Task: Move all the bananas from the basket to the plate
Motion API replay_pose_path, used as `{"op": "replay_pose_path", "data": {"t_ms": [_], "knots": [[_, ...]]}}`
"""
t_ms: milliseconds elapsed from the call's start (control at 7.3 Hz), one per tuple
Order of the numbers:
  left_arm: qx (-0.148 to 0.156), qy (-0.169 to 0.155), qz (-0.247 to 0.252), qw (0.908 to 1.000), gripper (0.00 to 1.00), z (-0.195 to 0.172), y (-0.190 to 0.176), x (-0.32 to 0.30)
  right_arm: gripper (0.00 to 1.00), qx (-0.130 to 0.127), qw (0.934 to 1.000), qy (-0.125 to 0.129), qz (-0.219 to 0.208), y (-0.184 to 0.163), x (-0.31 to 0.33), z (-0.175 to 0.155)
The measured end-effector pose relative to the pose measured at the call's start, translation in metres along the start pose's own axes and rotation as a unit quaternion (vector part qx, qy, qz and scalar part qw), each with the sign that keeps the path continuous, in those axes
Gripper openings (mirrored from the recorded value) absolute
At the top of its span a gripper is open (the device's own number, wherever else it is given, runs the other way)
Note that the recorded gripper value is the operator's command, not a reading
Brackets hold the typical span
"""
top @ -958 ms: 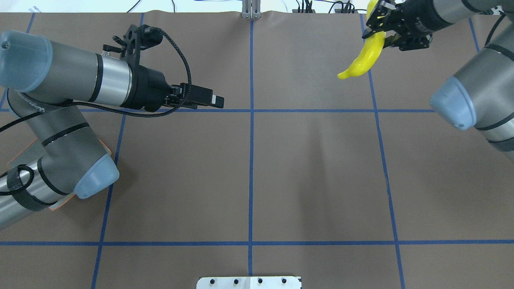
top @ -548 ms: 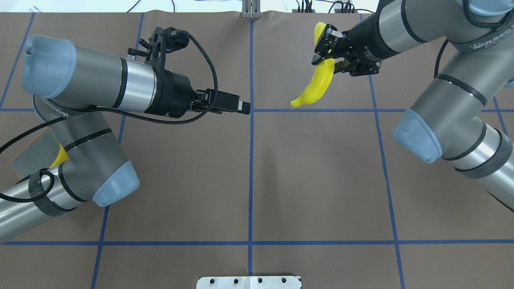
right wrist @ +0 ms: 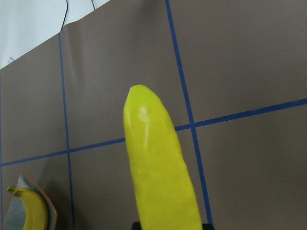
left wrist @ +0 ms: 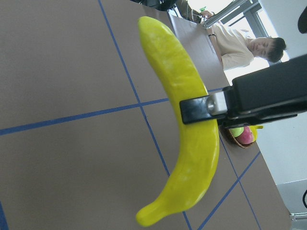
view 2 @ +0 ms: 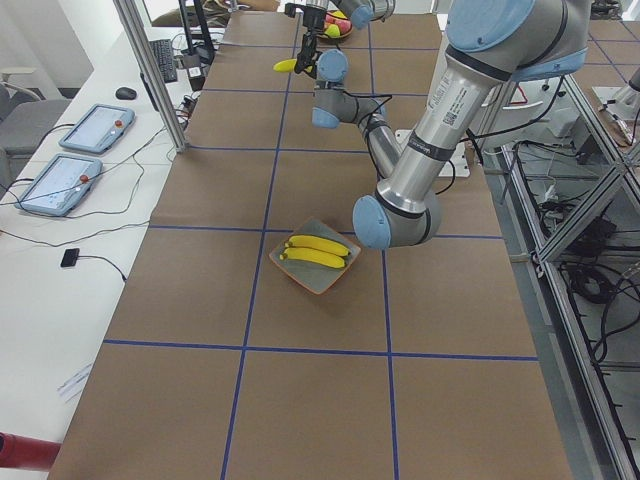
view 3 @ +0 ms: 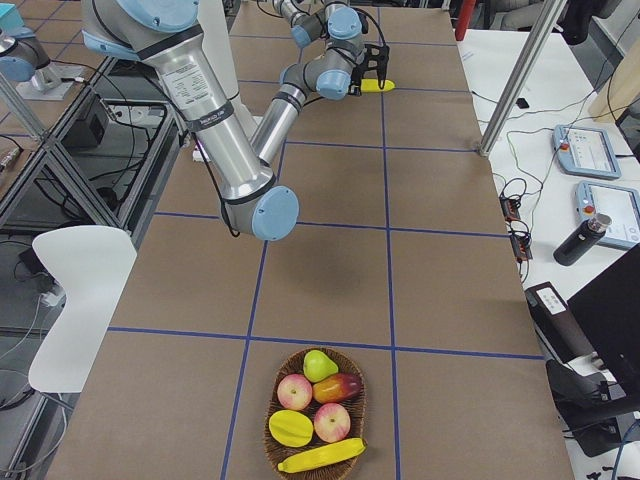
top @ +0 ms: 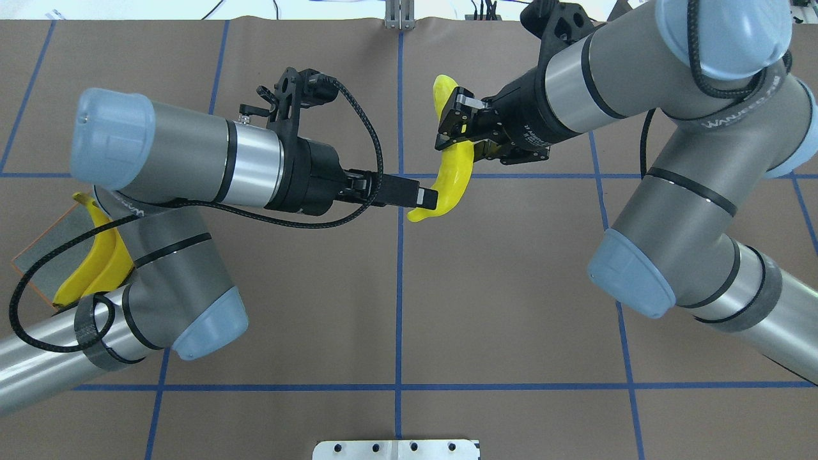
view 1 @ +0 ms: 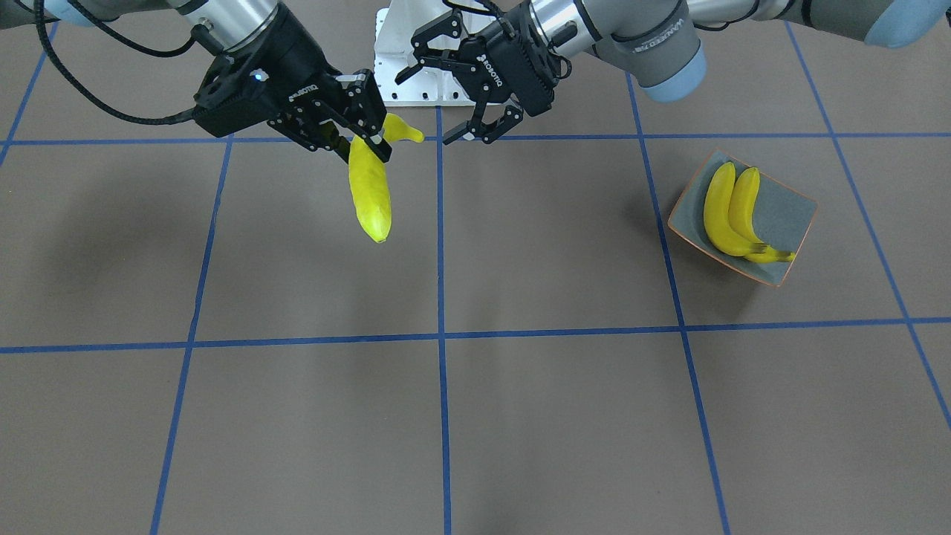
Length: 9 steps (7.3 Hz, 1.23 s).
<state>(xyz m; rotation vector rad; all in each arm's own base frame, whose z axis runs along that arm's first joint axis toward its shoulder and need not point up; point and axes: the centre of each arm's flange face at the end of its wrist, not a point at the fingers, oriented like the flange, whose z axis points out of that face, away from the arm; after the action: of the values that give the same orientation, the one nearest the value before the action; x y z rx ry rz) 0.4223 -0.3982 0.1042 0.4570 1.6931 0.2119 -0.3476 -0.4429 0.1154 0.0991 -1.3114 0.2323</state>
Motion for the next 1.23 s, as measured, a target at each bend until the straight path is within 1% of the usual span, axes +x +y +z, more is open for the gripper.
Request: {"op": "replay_pose_path", "data": {"t_ms": [411, 548, 822, 958, 1095, 1232], "knots": [[-0.001, 0.008, 0.001, 1.0000, 0.99, 0.006, 0.009, 0.005, 0.00, -0.009, 0.9998, -0.012, -0.011, 0.017, -0.011, -0.001], [-0.001, 0.011, 0.002, 0.9999, 0.93, 0.006, 0.010, 0.006, 0.00, -0.011, 0.9997, -0.015, -0.014, 0.021, -0.013, -0.002], [-0.001, 0.019, 0.005, 0.9998, 0.60, 0.007, 0.013, 0.008, 0.00, -0.012, 0.9997, -0.016, -0.016, 0.027, -0.015, 0.001], [-0.003, 0.021, 0.005, 0.9998, 0.48, 0.009, 0.015, 0.010, 0.00, -0.011, 0.9996, -0.017, -0.018, 0.030, -0.016, 0.003], [-0.004, 0.023, 0.005, 0.9997, 0.33, 0.010, 0.018, 0.010, 0.00, -0.011, 0.9996, -0.018, -0.019, 0.032, -0.017, 0.004], [-0.007, 0.025, 0.005, 0.9997, 0.02, 0.011, 0.020, 0.011, 0.00, -0.011, 0.9995, -0.020, -0.021, 0.034, -0.019, 0.004]]}}
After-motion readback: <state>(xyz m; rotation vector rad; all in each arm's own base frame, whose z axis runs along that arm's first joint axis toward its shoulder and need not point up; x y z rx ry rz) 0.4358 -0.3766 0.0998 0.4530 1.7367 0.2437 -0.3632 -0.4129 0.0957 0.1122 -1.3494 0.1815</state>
